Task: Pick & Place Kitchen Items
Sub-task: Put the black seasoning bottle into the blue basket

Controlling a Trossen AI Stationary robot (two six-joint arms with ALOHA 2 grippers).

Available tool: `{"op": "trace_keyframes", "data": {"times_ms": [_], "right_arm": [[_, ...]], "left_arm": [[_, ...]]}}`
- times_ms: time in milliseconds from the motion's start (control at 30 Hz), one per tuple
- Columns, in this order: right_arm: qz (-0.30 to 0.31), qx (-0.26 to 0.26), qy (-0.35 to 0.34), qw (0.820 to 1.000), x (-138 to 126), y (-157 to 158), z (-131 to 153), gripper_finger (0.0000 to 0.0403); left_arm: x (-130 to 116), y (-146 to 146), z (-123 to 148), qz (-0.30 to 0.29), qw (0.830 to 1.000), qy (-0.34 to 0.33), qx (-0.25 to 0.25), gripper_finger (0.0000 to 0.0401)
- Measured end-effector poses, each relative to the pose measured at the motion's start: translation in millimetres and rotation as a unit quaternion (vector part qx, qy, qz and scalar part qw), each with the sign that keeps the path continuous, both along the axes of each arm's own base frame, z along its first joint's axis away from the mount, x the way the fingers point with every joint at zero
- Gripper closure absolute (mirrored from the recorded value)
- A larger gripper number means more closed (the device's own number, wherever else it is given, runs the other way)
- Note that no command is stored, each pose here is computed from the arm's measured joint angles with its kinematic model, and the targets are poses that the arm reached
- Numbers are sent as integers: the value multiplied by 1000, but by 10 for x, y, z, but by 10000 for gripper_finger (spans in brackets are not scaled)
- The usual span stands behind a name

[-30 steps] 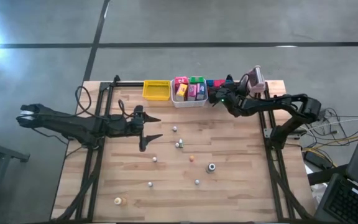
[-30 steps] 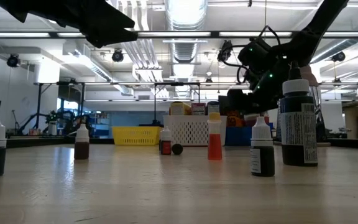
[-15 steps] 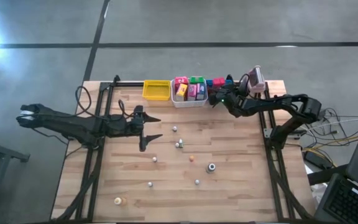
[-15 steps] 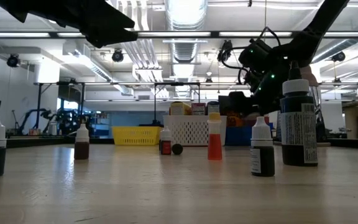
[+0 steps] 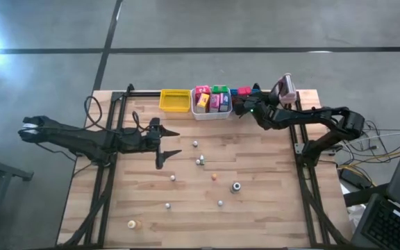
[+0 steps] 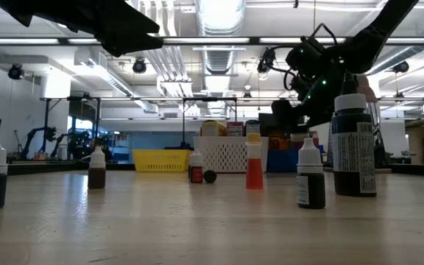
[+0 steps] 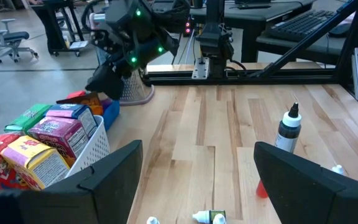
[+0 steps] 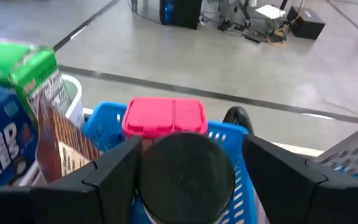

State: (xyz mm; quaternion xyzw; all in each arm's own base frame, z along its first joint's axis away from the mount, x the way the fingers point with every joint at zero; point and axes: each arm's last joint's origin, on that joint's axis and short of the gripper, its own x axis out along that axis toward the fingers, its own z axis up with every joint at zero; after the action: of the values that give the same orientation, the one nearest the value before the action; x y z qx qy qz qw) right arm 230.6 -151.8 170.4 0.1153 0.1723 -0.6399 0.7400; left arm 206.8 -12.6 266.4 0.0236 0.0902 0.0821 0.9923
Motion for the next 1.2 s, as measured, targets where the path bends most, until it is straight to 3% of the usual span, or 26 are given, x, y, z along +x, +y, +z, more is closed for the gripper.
{"op": "trace_keyframes", "data": {"times_ms": [500, 767, 1033, 1200], "right_arm": [[10, -28, 1, 1000, -52, 28, 204, 175], [26, -75, -15, 997, -77, 42, 614, 186], [130, -103, -90, 982, -121, 200, 1119, 221], [167, -140, -80, 973, -178, 365, 1342, 262]], "left_arm": [[0, 0, 0, 1, 1000, -1, -4, 89], [0, 0, 1, 1, 1000, -1, -6, 89], [0, 0, 0, 2, 1000, -2, -12, 89], [0, 0, 0, 3, 1000, -3, -19, 89]]}}
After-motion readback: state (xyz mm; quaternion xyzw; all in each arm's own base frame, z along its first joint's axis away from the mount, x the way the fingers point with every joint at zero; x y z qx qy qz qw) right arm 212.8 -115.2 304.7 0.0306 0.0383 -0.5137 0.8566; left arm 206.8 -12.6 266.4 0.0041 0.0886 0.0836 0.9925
